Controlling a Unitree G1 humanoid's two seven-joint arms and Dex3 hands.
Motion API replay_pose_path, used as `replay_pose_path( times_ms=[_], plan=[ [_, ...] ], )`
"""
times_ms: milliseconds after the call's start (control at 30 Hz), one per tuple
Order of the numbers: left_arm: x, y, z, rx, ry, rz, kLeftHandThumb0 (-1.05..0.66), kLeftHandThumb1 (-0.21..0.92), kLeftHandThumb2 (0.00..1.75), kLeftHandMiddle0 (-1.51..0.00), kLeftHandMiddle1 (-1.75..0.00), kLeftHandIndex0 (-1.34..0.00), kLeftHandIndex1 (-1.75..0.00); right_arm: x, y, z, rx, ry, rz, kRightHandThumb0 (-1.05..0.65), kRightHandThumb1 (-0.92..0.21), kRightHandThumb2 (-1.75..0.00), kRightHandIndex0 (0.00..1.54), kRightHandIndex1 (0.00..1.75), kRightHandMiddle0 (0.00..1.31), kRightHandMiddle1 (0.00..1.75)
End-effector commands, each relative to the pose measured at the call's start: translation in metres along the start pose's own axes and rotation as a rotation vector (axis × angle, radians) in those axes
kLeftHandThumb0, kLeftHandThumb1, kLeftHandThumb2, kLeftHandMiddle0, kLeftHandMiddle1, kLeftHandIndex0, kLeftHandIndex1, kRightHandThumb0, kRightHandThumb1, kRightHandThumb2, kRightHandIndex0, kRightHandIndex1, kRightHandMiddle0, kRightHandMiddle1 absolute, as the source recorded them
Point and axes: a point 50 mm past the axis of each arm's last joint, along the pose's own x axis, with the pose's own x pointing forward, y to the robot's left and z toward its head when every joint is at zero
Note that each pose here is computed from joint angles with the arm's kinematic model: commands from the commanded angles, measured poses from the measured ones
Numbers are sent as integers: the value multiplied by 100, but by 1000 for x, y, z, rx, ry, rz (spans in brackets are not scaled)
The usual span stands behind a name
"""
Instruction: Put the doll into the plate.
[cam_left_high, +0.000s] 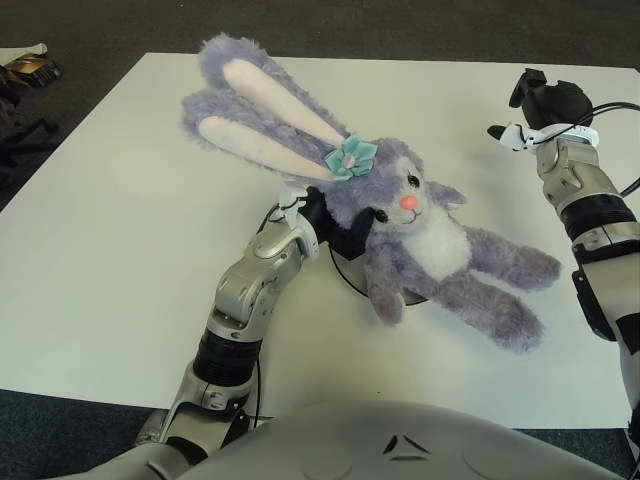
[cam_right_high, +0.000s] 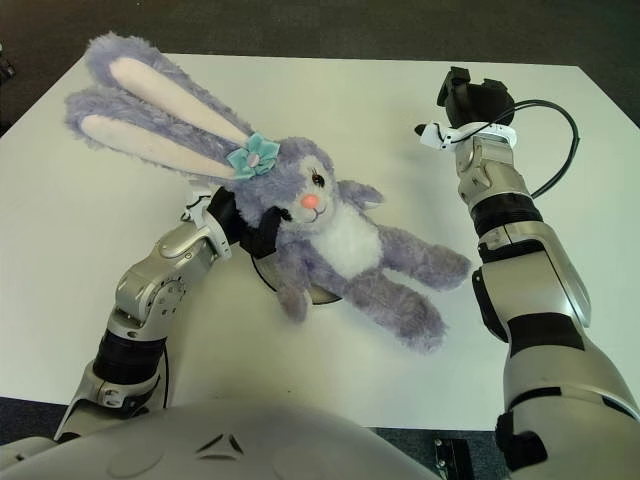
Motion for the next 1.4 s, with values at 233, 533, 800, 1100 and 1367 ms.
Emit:
replay_pose_path(
  times_ms=[233,533,800,1100,1367],
  plan=[
    [7,3,-2,1,8,46,0,4,163,-83,-173,-58,-175,0,-1,-4,7,11,0,-1,-70,-84,29,170,20,175],
    [13,5,0,37,8,66,0,0,168,-85,-175,-62,-173,1,-2,-4,4,23,-12,0,-69,-87,29,174,20,172],
    [15,7,-1,51,39,69,0,22,143,-73,-170,-42,-174,2,-5,-4,-22,14,-28,-1,-75,-76,29,165,18,174],
    [16,8,-2,55,48,27,0,47,110,-48,-165,-35,-175,2,-8,-4,-58,9,-30,-1,-84,-62,30,160,12,175],
    [13,9,-1,91,35,3,-14,26,110,-25,-122,-3,-138,2,-9,-4,-60,13,-35,-1,-84,-62,28,162,11,175]
  ],
)
